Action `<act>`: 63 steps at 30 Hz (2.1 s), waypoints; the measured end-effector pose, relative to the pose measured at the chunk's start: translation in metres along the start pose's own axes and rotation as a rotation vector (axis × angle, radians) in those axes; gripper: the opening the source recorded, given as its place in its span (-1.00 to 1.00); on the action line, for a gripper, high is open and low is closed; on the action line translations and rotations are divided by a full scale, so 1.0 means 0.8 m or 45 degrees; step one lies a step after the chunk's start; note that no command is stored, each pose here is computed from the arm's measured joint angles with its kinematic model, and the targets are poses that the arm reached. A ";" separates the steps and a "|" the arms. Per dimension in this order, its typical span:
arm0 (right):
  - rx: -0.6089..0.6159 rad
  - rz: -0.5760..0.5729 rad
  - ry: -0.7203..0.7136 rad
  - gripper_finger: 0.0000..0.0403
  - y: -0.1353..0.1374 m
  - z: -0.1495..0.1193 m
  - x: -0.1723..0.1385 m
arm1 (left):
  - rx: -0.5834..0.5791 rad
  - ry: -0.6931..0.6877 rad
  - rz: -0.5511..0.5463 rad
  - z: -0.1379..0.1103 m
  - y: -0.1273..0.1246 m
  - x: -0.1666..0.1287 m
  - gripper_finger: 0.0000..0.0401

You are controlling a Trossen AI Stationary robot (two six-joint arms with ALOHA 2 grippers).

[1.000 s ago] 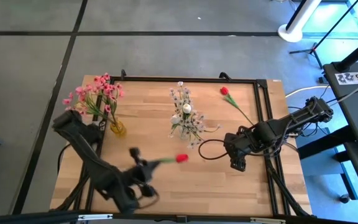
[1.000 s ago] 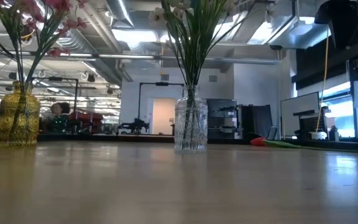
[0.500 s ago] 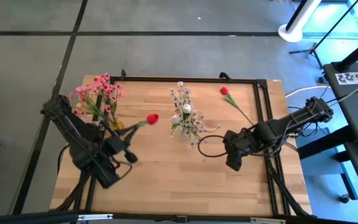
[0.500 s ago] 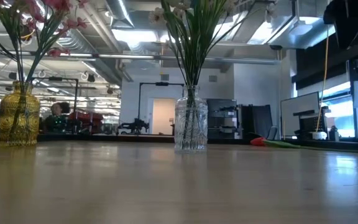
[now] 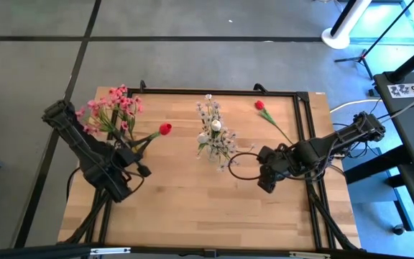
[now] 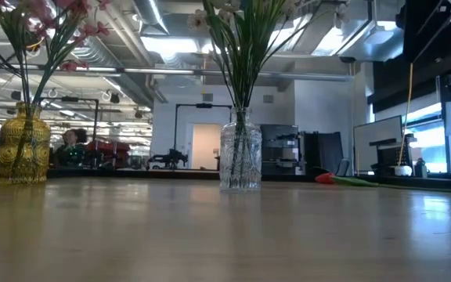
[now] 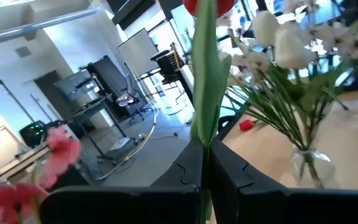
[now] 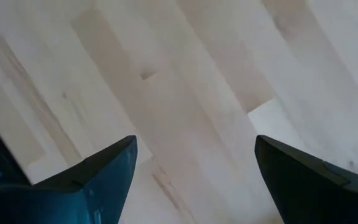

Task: Sort flowers into vase by color
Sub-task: Put the bottom red tulip into the yellow vase

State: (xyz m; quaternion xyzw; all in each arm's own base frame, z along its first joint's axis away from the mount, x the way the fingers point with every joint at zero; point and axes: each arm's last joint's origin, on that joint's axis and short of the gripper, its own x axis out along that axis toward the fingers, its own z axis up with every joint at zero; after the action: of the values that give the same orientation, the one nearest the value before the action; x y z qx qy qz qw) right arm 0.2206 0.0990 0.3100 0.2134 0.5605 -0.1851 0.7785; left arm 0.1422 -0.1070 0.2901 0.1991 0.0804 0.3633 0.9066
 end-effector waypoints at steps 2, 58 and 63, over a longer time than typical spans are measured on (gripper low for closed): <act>0.001 -0.013 -0.023 0.62 0.000 0.001 0.000 | -0.002 0.000 -0.002 -0.005 -0.003 0.000 -0.97; -0.340 0.934 -2.043 0.22 0.047 0.136 -0.134 | -0.429 -0.295 -0.822 0.256 0.018 0.015 -0.98; -0.395 0.797 -2.047 0.22 0.053 0.137 -0.124 | -0.463 -0.193 -0.751 0.230 0.005 0.067 -0.98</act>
State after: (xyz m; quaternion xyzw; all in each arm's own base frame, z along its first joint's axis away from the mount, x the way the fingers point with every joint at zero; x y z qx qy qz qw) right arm 0.3000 0.0805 0.4408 0.0540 -0.2235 0.0211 0.9730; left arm 0.2318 -0.1229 0.4591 0.0291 0.0011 0.0785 0.9965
